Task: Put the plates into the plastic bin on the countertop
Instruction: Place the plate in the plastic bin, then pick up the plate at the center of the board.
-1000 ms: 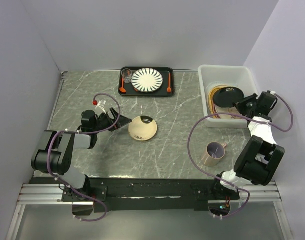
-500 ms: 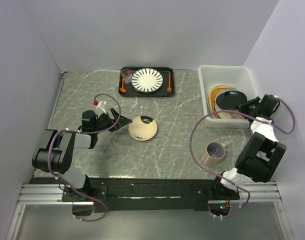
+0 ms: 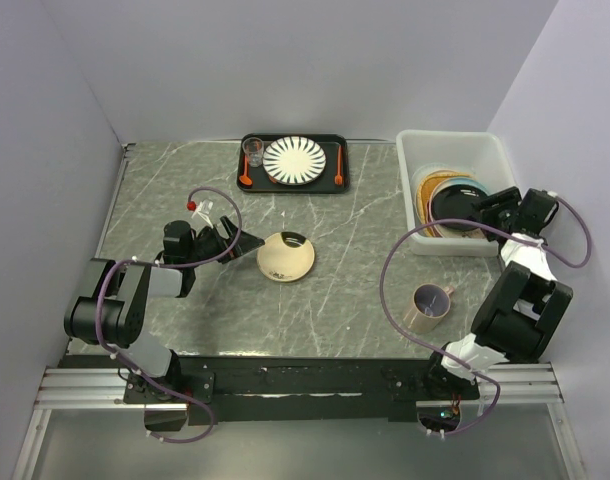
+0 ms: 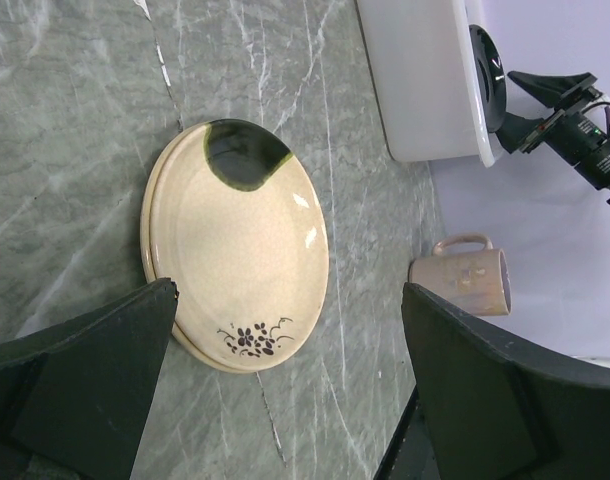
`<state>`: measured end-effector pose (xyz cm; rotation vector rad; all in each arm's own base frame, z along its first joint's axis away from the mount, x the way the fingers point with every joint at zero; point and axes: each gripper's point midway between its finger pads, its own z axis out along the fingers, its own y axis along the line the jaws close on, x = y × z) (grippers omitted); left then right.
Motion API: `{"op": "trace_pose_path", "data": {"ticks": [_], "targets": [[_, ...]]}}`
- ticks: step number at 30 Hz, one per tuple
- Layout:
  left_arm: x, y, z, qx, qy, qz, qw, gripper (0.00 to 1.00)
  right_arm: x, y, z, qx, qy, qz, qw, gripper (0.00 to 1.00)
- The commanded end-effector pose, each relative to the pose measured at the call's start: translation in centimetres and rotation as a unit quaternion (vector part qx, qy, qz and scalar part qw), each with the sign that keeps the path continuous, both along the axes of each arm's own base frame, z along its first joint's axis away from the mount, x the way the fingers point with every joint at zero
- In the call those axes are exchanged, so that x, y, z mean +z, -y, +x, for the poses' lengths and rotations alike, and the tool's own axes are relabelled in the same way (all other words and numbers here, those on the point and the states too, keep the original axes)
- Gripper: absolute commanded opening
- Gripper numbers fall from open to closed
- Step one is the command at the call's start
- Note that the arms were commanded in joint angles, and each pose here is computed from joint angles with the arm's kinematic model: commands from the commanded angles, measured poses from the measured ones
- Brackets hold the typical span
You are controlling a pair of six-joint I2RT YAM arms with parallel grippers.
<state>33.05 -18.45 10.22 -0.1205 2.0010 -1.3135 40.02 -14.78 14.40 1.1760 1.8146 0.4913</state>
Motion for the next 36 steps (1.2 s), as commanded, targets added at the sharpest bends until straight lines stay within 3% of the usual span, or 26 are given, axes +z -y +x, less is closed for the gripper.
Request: {"op": "trace_pose_path", "data": {"ticks": [1, 6, 13, 20, 26, 36], "targets": [[1.8, 0.5, 0.5, -0.015, 0.038, -0.009, 0.999, 0.99, 2.1, 0.6, -0.1, -0.012, 0.011, -0.03, 0.999, 0.77], [1.7, 0.6, 0.4, -0.016, 0.037, -0.01, 0.999, 0.99, 3.6, 1.2, -1.3, -0.046, 0.013, -0.068, 0.997, 1.0], [1.5, 0.6, 0.4, -0.015, 0.035, -0.007, 0.999, 0.99, 9.3, 0.4, -3.1, -0.077, 0.076, -0.145, 0.984, 1.0], [0.9, 0.4, 0.7, -0.008, 0.027, 0.002, 1.0, 0.99, 14.5, -3.8, -3.0, -0.037, 0.129, -0.206, 0.969, 1.0], [0.2, 0.3, 1.1, -0.002, 0.021, 0.018, 1.0, 0.99, 14.7, -6.7, -1.6, 0.004, 0.127, -0.202, 0.971, 1.0], [-3.3, 0.4, 2.2, 0.016, -0.024, 0.081, 0.996, 0.98, 13.3, -18.8, 0.6, 0.144, 0.128, -0.174, 0.966, 1.0]]}}
